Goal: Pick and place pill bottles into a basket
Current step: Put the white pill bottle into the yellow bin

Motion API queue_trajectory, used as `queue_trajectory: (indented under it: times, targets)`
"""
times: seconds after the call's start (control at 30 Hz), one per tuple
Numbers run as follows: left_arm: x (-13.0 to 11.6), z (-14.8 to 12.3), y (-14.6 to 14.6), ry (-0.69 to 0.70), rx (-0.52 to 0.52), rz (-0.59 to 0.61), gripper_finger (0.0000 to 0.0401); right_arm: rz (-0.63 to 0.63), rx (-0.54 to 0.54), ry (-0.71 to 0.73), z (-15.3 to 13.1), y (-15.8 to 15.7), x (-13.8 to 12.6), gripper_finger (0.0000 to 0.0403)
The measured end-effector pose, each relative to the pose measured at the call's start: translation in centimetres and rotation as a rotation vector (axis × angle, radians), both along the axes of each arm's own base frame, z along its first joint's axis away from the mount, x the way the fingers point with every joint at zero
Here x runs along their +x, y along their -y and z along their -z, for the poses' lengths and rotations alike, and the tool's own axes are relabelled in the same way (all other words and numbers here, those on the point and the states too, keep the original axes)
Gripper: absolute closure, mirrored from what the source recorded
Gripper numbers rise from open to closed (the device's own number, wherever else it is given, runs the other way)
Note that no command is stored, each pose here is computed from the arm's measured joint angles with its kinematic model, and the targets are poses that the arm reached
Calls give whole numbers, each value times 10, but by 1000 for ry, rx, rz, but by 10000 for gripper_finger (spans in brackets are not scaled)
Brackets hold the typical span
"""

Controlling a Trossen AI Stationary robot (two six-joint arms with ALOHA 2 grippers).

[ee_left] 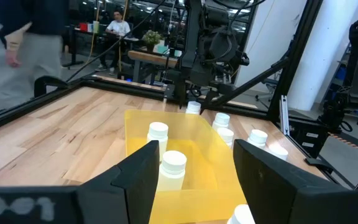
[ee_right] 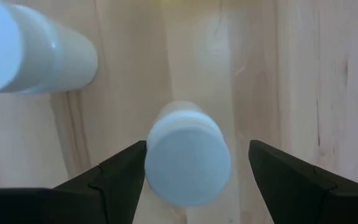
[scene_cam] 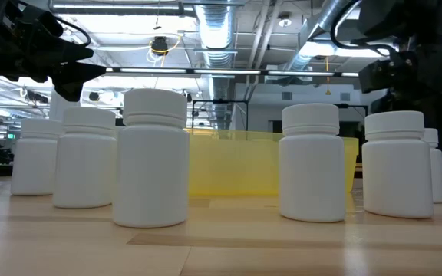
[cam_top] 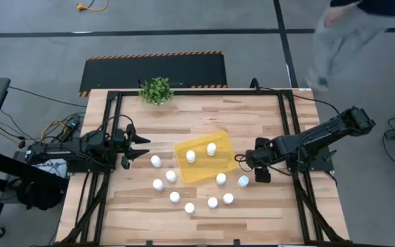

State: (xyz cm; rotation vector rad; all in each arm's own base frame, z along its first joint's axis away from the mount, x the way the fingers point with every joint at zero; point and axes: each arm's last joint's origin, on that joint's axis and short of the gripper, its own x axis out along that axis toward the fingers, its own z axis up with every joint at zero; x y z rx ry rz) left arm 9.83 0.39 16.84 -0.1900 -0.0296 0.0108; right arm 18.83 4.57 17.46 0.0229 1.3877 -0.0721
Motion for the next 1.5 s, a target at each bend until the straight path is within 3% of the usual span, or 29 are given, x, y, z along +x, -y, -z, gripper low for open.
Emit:
queue_trajectory:
  times: [0.27, 0.67, 0.97, 1.13, 1.5]
  targets:
    - [0, 0, 0, 0, 0, 0, 207, 20, 12, 24, -1, 8, 4, 143]
    - [0, 0, 0, 0, 0, 0, 207, 12, 34, 26, -1, 7, 5, 250]
    - [0, 0, 0, 0, 0, 0, 207, 11, 53, 22, -1, 6, 5, 230]
    - [0, 0, 0, 0, 0, 0, 207, 10, 56, -8, -4, 6, 4, 246]
    - [0, 0, 0, 0, 0, 0, 207, -8, 33, -79, -36, 15, 7, 250]
